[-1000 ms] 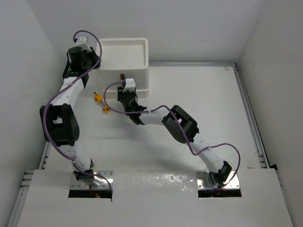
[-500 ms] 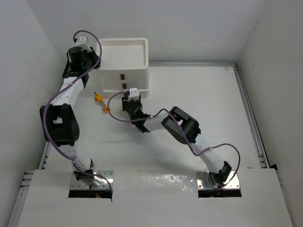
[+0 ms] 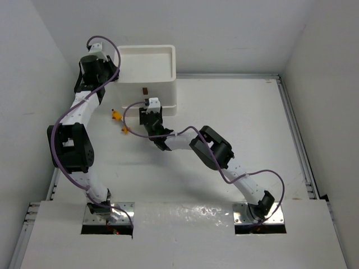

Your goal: Sort the tools into containers

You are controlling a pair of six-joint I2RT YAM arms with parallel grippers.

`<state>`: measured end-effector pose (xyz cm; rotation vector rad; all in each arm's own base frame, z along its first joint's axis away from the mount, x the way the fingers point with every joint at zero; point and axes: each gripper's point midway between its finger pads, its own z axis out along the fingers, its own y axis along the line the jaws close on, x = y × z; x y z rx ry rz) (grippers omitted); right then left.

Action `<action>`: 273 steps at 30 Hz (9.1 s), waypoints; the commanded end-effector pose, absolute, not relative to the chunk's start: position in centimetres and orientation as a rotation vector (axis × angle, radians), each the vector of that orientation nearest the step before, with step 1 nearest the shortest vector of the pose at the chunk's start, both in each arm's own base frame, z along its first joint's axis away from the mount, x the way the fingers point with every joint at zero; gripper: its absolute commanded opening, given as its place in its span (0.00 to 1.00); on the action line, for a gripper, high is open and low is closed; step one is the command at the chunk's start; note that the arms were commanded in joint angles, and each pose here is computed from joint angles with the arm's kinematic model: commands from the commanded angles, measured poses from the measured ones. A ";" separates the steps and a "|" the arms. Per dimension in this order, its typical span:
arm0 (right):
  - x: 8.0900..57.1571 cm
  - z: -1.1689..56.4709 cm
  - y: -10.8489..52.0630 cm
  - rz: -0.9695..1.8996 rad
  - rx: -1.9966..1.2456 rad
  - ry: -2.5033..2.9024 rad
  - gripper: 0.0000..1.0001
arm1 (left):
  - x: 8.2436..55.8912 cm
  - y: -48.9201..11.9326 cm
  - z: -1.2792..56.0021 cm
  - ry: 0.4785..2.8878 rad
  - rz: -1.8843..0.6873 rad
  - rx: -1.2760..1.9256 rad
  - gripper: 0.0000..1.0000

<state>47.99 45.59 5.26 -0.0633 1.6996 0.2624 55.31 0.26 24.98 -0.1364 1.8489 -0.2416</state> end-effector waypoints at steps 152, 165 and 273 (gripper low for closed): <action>49.5 13.1 43.2 0.396 -0.032 1.489 0.00 | 54.7 -1.4 21.5 1.981 -0.341 -0.144 0.00; 42.9 11.7 43.3 0.485 -0.108 1.492 0.00 | 54.9 -1.3 21.4 1.979 -0.341 -0.161 0.00; 26.0 10.1 28.4 0.585 -0.477 1.795 0.64 | 40.8 8.4 5.6 2.278 0.160 -0.341 0.00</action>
